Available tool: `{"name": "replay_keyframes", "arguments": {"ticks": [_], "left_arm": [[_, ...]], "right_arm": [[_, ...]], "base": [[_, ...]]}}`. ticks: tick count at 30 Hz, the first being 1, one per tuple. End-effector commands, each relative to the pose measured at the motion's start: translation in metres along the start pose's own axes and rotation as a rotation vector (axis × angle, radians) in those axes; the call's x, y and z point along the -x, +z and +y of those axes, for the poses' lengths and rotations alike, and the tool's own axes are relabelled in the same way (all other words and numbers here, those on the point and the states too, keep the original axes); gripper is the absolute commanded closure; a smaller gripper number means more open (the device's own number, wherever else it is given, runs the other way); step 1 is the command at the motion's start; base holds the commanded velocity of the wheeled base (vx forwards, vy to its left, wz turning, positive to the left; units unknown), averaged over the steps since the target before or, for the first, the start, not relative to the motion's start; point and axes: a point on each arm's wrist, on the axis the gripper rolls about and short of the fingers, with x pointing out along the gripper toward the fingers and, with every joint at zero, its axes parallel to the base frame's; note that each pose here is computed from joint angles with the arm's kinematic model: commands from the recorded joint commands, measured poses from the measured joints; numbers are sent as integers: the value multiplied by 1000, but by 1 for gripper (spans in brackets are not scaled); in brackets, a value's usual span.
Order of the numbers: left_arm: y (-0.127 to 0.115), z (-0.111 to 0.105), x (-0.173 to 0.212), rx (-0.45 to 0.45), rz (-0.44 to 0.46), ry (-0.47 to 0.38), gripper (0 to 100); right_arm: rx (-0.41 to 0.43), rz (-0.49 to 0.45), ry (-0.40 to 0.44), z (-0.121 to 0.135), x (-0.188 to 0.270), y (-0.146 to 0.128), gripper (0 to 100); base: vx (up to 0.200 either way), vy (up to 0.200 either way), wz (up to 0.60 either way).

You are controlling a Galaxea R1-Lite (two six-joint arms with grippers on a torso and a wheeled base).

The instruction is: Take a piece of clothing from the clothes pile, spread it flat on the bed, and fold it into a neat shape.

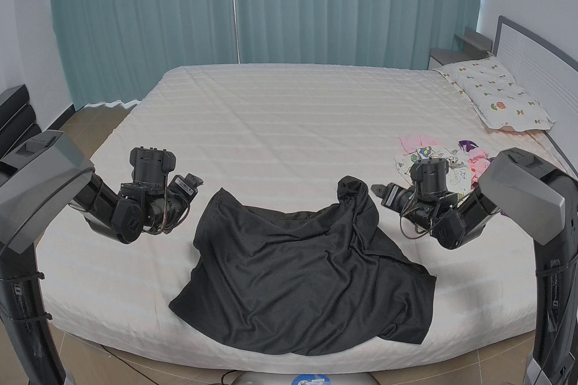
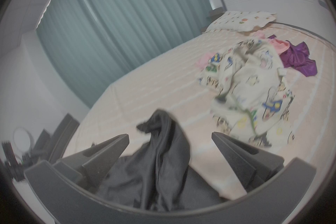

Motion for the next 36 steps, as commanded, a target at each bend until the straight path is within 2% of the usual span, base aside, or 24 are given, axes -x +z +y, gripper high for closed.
{"name": "replay_keyframes", "arguments": {"ticks": [1, 4, 7, 17, 18, 26, 28, 31, 32, 36], "left_arm": [[-1, 4, 31, 66, 60, -25, 0], [-3, 8, 36, 76, 83, -23, 0], [-6, 13, 38, 86, 85, -37, 0], [-8, 18, 39, 91, 71, -65, 0], [-8, 18, 38, 91, 72, -63, 0], [-7, 20, 36, 93, 73, -57, 0], [-8, 22, 34, 94, 75, -49, 0], [-8, 22, 34, 94, 76, -48, 0], [-9, 24, 32, 94, 78, -42, 0], [-10, 29, 26, 97, 80, -21, 0]], "right_arm": [[84, 108, 9, 9, -6, -44, 0], [105, 126, 10, 10, -8, -51, 0], [163, 153, -7, 3, -13, -60, 0], [193, 179, -26, -3, -19, -66, 0], [195, 189, -33, -2, -20, -66, 100], [194, 193, -38, -3, -23, -67, 100], [174, 155, -37, -5, -22, -53, 100], [172, 150, -37, -5, -22, -50, 100], [155, 115, -37, -6, -18, -34, 100], [128, 70, -62, -21, -16, -11, 100]], "base": [[0, 0, 0], [0, 0, 0], [0, 0, 0], [0, 0, 0], [0, 0, 0], [0, 0, 0], [0, 0, 0], [0, 0, 0], [0, 0, 0], [0, 0, 0]]}}
